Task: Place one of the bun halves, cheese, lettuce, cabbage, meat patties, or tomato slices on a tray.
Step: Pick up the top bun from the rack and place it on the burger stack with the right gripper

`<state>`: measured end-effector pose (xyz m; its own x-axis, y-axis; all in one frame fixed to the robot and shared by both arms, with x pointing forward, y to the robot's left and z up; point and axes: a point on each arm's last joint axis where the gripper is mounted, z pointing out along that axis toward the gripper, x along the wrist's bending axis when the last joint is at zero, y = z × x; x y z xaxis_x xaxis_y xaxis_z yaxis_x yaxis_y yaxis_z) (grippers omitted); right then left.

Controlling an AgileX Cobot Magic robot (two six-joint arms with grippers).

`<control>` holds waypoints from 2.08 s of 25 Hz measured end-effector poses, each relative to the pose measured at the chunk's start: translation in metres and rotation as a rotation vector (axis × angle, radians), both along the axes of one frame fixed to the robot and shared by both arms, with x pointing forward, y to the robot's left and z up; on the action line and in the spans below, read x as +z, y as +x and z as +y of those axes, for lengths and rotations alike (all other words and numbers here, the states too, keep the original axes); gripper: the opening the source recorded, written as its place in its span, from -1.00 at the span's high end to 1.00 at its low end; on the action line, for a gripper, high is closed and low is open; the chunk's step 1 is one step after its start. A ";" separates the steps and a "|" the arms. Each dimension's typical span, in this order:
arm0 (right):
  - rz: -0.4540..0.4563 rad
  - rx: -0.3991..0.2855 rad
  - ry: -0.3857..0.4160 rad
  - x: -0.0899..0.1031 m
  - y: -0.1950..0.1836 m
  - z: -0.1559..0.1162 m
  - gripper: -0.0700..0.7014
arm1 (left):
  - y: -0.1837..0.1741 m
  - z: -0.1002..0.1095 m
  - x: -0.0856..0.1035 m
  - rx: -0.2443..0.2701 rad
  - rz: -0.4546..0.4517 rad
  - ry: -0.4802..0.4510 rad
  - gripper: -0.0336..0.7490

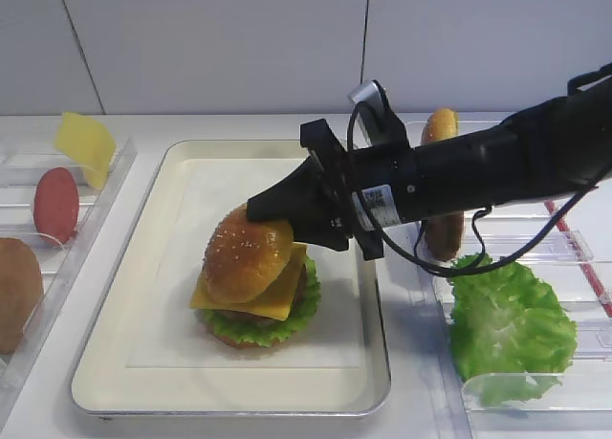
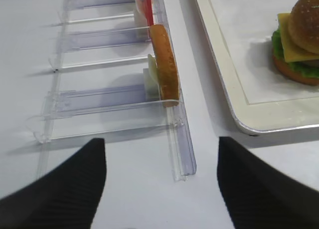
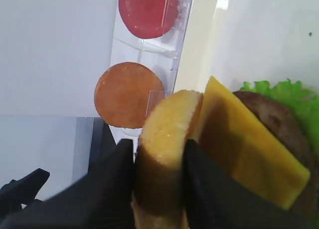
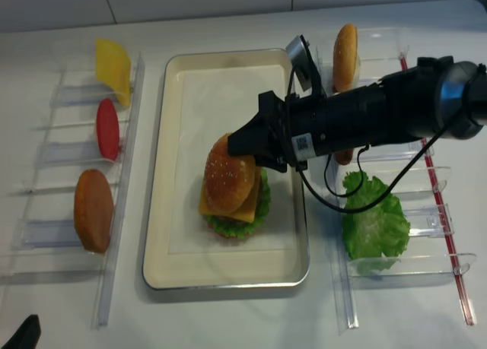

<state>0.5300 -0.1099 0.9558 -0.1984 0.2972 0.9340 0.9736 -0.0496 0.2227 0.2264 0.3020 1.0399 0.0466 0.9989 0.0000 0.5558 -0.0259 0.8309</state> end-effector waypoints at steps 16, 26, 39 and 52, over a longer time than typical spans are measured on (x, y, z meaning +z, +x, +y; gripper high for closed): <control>-0.035 0.010 -0.015 -0.002 0.000 0.000 -0.65 | 0.000 0.000 0.000 0.000 0.000 0.000 -0.19; -0.091 0.048 -0.048 0.002 0.004 0.001 -0.69 | 0.000 0.000 0.000 0.000 0.000 0.000 -0.19; -0.199 0.198 -0.217 0.019 0.019 0.005 -0.65 | 0.000 0.000 0.000 0.000 0.000 0.000 -0.19; -0.250 0.253 -0.386 0.029 0.031 0.002 -0.65 | 0.000 0.000 0.000 0.000 0.000 0.000 -0.19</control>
